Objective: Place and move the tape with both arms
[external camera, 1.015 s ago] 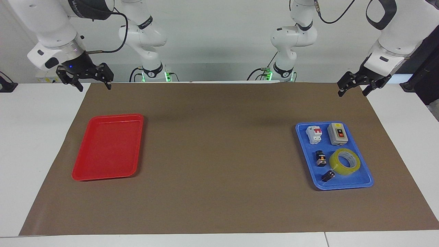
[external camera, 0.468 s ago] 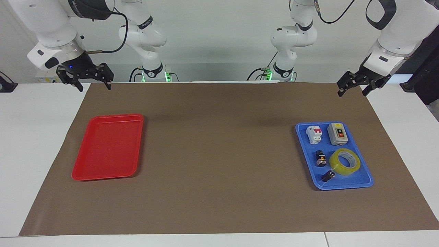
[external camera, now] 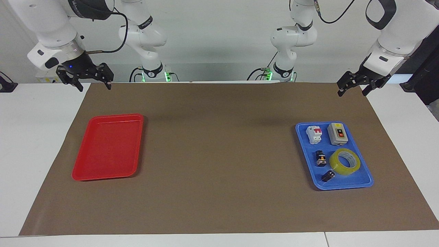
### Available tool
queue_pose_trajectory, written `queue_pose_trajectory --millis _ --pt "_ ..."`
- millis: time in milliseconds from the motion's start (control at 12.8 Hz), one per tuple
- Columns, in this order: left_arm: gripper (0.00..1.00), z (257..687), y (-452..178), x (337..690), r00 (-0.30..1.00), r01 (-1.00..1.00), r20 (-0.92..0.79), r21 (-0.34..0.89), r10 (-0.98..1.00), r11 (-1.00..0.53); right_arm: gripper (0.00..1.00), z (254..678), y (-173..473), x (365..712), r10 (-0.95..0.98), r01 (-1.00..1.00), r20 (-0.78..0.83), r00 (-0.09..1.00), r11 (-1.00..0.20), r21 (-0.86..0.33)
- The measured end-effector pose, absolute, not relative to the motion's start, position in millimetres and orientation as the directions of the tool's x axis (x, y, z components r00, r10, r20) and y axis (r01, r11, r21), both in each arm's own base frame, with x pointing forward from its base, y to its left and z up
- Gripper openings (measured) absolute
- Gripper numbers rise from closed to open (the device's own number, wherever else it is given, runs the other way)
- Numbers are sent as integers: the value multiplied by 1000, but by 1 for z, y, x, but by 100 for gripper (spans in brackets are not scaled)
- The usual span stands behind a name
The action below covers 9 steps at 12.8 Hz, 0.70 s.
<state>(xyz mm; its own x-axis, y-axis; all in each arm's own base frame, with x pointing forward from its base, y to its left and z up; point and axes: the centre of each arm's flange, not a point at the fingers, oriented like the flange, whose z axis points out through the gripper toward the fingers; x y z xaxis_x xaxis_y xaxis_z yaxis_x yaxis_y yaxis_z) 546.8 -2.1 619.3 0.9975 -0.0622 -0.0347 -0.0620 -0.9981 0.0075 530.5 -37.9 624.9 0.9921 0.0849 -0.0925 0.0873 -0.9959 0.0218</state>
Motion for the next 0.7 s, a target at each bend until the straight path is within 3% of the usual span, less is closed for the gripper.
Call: queue_pose_trajectory --millis 390,702 --pt "100 604 3 566 999 -52 2 5 -52 -999 100 625 -38 530 85 87 -93 992 -996 22" --pt "100 529 33 621 1000 -3 -14 2 -3 -1000 100 625 -38 530 85 87 -93 992 -996 22"
